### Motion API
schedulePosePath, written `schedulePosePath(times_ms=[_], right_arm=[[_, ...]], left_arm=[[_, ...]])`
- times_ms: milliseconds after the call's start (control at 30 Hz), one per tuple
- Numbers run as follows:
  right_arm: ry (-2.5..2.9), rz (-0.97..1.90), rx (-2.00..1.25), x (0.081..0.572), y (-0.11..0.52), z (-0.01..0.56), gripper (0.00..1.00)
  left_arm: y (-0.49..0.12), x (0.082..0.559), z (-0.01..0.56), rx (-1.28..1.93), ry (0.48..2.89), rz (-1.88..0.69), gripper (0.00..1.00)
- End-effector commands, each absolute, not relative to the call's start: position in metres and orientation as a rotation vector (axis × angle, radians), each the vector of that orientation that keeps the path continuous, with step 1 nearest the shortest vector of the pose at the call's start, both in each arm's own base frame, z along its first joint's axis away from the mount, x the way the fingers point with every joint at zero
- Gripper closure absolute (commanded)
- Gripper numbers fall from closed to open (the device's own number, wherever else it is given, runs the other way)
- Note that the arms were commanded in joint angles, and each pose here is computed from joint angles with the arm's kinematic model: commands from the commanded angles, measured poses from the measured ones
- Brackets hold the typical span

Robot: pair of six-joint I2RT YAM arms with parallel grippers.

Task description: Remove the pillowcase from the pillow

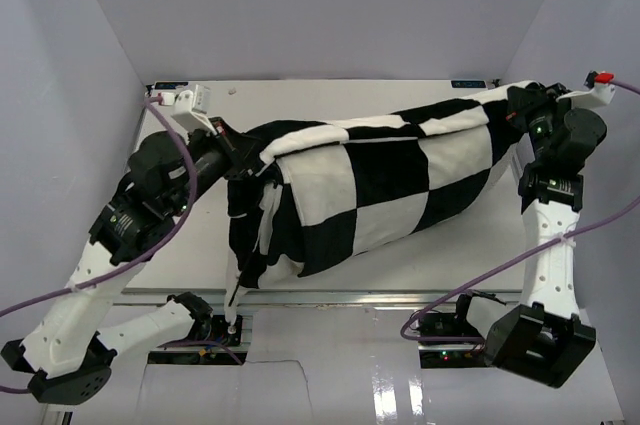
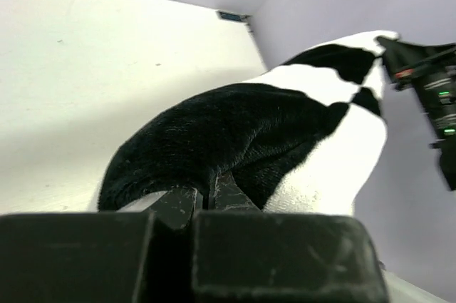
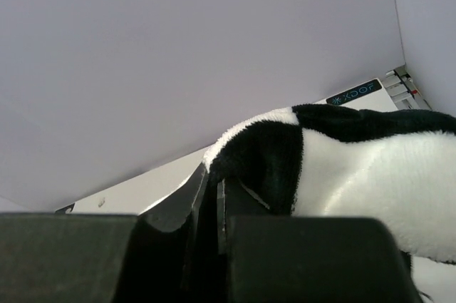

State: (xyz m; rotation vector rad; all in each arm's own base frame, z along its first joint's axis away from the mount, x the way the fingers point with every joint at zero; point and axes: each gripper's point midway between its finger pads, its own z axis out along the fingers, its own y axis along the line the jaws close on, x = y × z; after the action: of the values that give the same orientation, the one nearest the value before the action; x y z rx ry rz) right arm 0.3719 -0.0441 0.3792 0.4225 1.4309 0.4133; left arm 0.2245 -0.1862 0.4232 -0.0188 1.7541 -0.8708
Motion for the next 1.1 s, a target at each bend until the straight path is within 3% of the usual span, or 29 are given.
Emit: schedulePosePath(times_ms=[0,133,233,267,300,367,400,433,500,533,633,800,900,1067], right_arm=[[1.497,0.408,0.421,0.409,-0.055,0.370,0.92],[1.575,0.498,0.398,0.451,-0.046,0.333,0.92],[1.657,0.555,0.380,0.479,-0.035,0.296,0.91],[1.661,0.573,0.331,0.488,-0.030,0.305,0.89],[1.711,0.589,0.333,0.498,-0.029,0.287,0.85],[1.740,0.625,0.282,0.503,-0.021,0.292,0.62],[1.744,0.613,0.257,0.504,-0.021,0.292,0.53],[1.754,0.606,0.246,0.502,-0.020,0.293,0.35],[1.746,0.576,0.192,0.502,-0.020,0.314,0.20],[1.760,0.567,0.179,0.500,-0.019,0.318,0.12],[1.825,0.541,0.132,0.490,-0.008,0.327,0.06],[1.869,0.512,-0.043,0.455,0.053,0.335,0.06],[1.872,0.541,-0.196,0.426,0.116,0.329,0.08],[1.847,0.688,-0.376,0.365,0.216,0.315,0.12]], left_arm=[[-0.186,0.272,0.400,-0.083,1.784,-0.671,1.00],[-0.200,0.315,0.339,-0.092,1.893,-0.594,1.00],[-0.198,0.348,0.301,-0.123,1.960,-0.636,0.87],[-0.194,0.357,0.291,-0.134,1.981,-0.641,0.75],[-0.190,0.366,0.280,-0.144,2.007,-0.637,0.70],[-0.184,0.385,0.261,-0.096,2.076,-0.608,0.52],[-0.182,0.389,0.258,-0.065,2.093,-0.580,0.32],[-0.181,0.387,0.246,-0.030,2.152,-0.546,0.25],[-0.174,0.383,0.253,0.013,2.177,-0.488,0.12],[-0.168,0.380,0.262,0.001,2.165,-0.464,0.10],[-0.144,0.366,0.289,-0.069,2.103,-0.373,0.05],[-0.131,0.335,0.323,-0.095,2.010,-0.410,0.05],[-0.145,0.318,0.320,-0.044,2.006,-0.531,0.07],[-0.174,0.291,0.249,-0.013,2.135,-0.737,0.15]])
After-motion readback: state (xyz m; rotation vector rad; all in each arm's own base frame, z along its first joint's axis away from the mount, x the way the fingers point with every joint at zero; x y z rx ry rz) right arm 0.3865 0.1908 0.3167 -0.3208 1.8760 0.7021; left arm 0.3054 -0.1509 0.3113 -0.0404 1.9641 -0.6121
